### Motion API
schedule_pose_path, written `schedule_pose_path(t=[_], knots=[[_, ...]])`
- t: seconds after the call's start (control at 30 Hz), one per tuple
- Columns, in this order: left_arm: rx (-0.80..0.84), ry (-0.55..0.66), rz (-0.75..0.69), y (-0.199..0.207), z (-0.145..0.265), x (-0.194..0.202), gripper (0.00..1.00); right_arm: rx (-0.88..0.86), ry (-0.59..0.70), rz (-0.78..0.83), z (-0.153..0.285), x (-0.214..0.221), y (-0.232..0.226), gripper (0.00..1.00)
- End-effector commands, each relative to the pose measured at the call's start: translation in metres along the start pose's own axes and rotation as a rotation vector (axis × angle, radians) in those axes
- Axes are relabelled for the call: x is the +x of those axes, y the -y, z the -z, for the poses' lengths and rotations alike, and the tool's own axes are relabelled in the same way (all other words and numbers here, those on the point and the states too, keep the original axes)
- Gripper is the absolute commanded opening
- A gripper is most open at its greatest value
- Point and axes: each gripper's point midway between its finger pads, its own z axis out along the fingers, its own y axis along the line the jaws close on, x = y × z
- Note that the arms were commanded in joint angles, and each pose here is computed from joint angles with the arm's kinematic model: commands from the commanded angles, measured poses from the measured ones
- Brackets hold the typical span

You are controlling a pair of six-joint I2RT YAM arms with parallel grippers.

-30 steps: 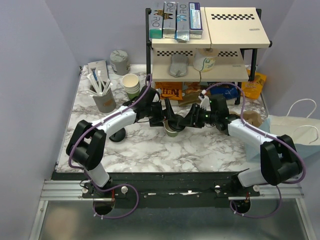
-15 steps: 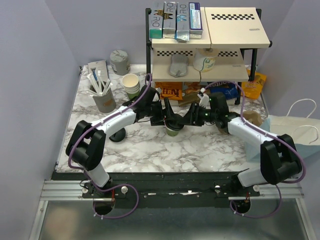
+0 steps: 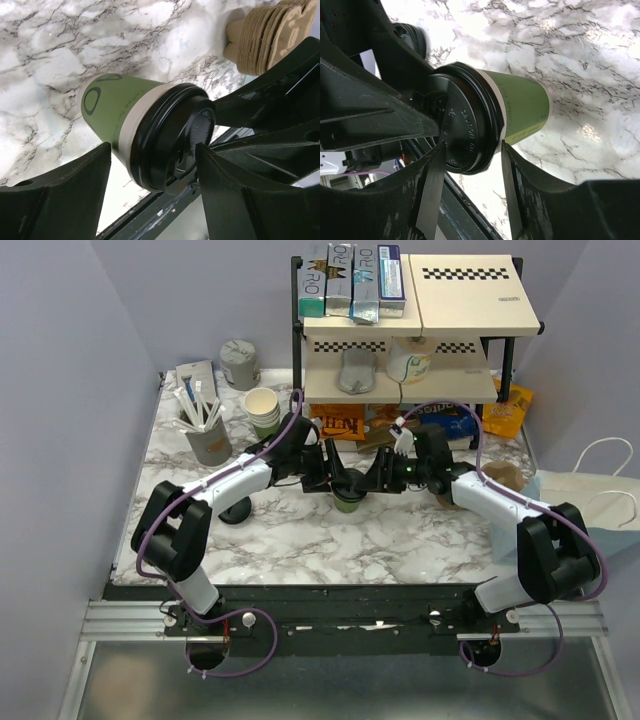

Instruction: Pack the takeout coffee

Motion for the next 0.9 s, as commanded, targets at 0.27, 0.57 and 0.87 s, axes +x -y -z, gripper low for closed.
schedule_pose_path(t=[0.27, 0.57, 0.87], knots=[[0.05, 0.063, 0.008, 0.003, 0.005, 0.002, 0.59, 0.095, 0.006, -0.002, -0.001, 0.003, 0.015, 0.57], [0.084, 0.056, 0.05, -0.006, -0.003, 0.007, 0.48, 0.093, -0.005, -0.049, -0.007, 0.01, 0.02, 0.54], [0.007, 0.051, 0.041, -0.024, -0.003, 0.01, 0.56, 0.242, -0.026, -0.147, -0.01, 0.037, 0.061, 0.39]])
